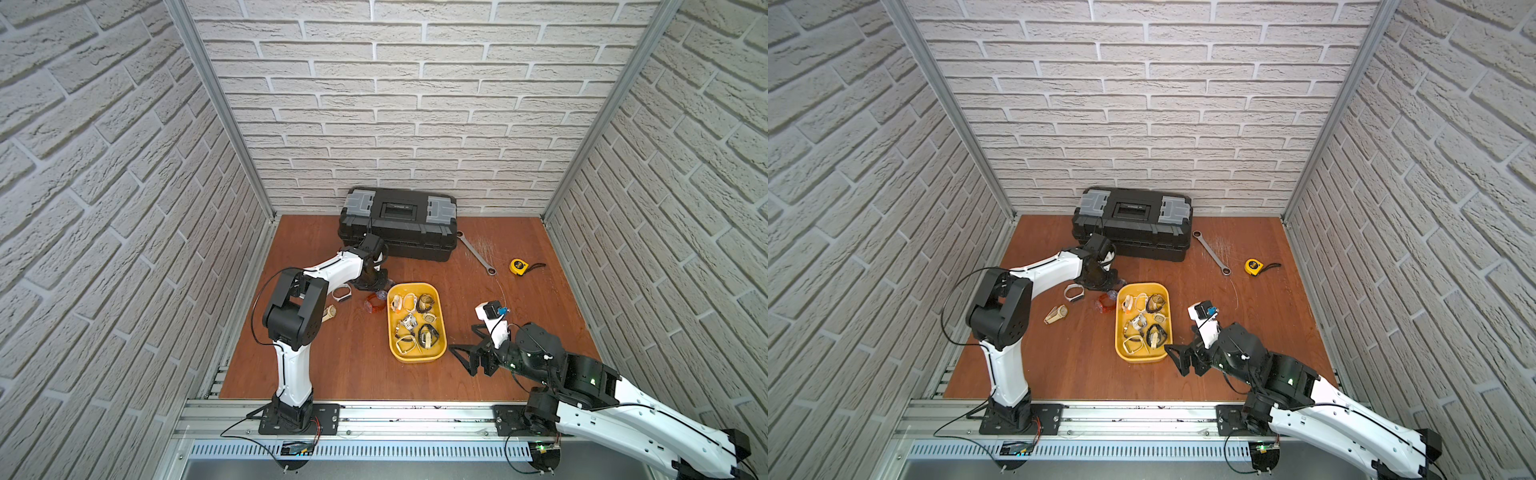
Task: Put the watch into the storage box
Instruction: Pick up the watch at the center of the board, then place the watch in the storage box.
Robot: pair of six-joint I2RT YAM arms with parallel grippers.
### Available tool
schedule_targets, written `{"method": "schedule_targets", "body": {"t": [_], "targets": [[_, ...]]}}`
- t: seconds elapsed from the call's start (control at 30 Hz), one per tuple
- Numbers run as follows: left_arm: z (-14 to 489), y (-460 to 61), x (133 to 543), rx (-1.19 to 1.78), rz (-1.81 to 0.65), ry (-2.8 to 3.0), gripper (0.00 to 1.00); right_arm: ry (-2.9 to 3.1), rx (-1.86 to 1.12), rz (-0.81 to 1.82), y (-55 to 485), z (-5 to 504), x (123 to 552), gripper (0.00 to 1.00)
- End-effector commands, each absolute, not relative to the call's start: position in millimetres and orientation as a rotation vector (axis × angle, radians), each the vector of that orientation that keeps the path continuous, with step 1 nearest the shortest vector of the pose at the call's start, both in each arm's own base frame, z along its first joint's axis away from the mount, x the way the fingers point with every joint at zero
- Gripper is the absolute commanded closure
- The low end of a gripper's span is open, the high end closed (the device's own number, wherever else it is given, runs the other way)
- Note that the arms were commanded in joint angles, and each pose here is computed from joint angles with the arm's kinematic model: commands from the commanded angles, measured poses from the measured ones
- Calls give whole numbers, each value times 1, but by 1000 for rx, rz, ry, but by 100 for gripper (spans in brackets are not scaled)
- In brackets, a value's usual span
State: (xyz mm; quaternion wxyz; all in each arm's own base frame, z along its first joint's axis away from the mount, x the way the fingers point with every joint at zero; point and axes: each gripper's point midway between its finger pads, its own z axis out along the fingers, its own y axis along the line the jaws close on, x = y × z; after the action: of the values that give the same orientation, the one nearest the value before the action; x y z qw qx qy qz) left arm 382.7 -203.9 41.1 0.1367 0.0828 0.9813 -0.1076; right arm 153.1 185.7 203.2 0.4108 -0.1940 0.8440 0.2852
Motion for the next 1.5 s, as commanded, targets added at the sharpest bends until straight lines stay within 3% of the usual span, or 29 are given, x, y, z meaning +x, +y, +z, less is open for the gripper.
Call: {"method": "schedule_targets", "body": {"t": [0.0,0.3,0.5,0.8,1.13,1.47], "targets": [[71,-205,383,266,-320,2793,95,2114,-473,714,185,205,155,0],[131,-190,375,325,-193,2698,96,2117,-465,711,184,205,155,0],[160,-224,361,514,-174,2629,95,2112,-456,704,182,208,156,0],[121,-278,355,685,-136,2670,95,2106,-441,706,177,212,154,0],[70,-280,357,723,-16,2724,96,2086,-416,709,167,214,150,0],[84,-288,344,743,6,2670,96,2083,-402,703,163,214,150,0]]}}
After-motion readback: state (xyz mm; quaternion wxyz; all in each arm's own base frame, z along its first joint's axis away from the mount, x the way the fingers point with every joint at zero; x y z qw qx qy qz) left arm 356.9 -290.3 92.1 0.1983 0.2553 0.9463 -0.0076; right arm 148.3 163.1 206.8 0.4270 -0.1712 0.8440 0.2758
